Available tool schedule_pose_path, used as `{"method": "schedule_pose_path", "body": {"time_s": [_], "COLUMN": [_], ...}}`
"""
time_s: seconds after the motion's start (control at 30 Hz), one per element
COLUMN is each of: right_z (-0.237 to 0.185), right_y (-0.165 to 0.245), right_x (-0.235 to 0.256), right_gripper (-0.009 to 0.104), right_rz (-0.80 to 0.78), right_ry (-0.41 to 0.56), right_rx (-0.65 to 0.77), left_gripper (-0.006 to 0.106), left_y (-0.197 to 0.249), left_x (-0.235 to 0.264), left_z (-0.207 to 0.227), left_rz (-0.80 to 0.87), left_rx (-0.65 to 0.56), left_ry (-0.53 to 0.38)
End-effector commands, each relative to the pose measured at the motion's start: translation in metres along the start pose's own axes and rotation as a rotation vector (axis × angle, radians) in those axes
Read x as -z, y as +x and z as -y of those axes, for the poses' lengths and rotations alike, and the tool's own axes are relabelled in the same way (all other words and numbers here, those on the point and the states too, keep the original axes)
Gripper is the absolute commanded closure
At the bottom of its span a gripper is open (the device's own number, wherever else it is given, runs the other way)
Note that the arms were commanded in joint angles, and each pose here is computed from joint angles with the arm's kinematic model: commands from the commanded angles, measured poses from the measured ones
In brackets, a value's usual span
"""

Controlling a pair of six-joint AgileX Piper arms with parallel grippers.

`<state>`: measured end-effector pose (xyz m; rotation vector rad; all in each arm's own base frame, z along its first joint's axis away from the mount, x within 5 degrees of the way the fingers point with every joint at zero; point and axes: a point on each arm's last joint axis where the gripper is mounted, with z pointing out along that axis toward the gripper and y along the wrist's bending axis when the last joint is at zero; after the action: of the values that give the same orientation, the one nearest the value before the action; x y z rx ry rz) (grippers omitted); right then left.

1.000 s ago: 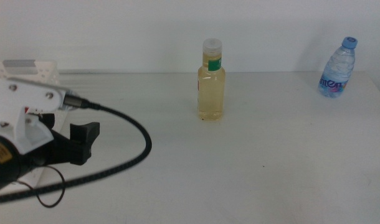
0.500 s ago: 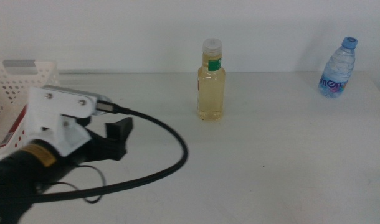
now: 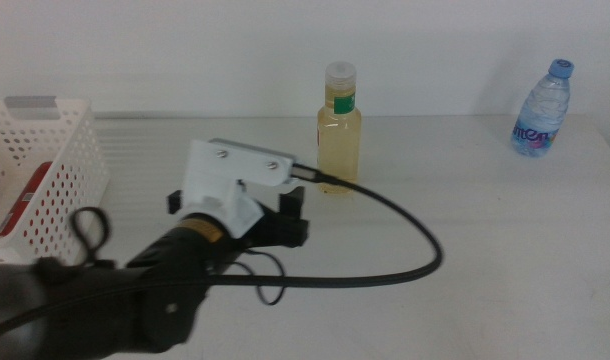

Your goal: Use arms to grab the bottles and put them into the dustbin to the left of the table.

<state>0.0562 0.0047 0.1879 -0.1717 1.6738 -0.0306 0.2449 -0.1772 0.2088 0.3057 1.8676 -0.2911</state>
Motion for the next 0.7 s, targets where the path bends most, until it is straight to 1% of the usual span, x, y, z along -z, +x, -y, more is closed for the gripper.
{"method": "schedule_pose_path", "body": {"time_s": [0.0, 0.2, 0.5, 0.67], "right_z": [0.002, 0.002, 0.002, 0.002], "right_y": [-0.011, -0.011, -0.011, -0.011], "right_x": [0.003, 0.003, 0.003, 0.003], "right_gripper": [0.016, 0.016, 0.016, 0.016], "right_rz": [0.111, 0.111, 0.111, 0.111], "right_ry": [0.020, 0.020, 0.020, 0.020], "right_rx": [0.016, 0.016, 0.016, 0.016], "left_gripper": [0.012, 0.012, 0.012, 0.012], "left_y": [-0.026, -0.027, -0.031, -0.032], "left_x": [-0.006, -0.031, -0.071, -0.091], "left_z": [0.009, 0.034, 0.053, 0.060], "left_rz": [0.144, 0.149, 0.163, 0.179], "left_rx": [0.028, 0.010, -0.002, -0.062], "left_ry": [-0.038, -0.026, -0.020, -0.036]}}
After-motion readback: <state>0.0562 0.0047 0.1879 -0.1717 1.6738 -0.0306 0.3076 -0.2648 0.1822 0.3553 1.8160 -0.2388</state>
